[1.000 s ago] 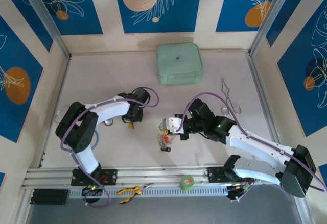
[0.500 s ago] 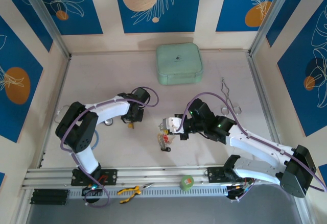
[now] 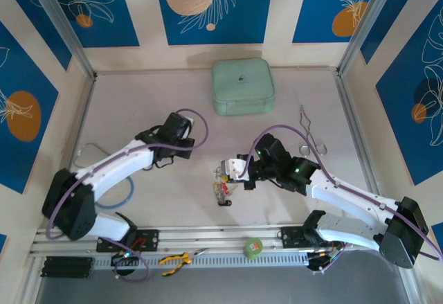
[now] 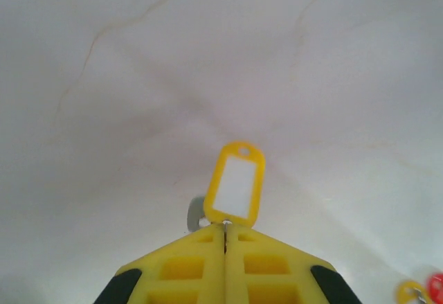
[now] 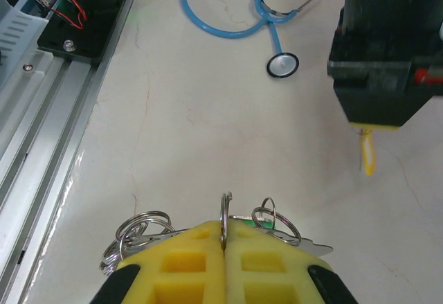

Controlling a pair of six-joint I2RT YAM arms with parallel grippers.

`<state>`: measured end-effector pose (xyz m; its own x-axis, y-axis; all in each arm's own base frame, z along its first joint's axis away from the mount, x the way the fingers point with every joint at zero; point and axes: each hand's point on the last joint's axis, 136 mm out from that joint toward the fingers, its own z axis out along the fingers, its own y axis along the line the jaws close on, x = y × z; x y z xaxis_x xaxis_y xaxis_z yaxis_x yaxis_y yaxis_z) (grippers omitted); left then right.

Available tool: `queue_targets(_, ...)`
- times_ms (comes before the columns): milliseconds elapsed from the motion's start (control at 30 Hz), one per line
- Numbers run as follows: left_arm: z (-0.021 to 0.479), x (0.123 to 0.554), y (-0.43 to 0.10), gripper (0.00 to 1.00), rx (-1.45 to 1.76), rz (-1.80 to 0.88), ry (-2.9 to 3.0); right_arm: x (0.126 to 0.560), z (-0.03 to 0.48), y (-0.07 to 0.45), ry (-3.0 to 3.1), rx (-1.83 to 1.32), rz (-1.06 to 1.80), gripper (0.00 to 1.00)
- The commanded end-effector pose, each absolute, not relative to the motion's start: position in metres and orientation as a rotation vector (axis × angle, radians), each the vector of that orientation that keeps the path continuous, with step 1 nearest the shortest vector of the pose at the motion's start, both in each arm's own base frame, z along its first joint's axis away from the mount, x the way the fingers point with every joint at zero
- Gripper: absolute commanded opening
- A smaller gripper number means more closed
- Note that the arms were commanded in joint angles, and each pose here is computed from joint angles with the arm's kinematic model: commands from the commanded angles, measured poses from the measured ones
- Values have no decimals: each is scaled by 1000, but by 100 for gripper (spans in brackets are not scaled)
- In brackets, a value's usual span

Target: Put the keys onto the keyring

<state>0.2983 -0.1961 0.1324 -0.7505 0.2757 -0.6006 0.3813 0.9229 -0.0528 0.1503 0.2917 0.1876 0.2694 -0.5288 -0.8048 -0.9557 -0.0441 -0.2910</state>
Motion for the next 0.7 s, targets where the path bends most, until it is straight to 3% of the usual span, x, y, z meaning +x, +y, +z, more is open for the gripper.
queue_targets(0, 167, 286, -224, 0, 718, -409, 2208, 148, 208, 296, 1315, -1651, 692, 0)
queue_targets(200, 217, 255, -233, 0, 929, -490, 1762, 150, 213, 298, 1299, -1638, 723, 0)
queue_targets(667, 248, 165, -263, 0, 1464, -594, 1025, 151, 216, 302, 1306, -1707, 801, 0)
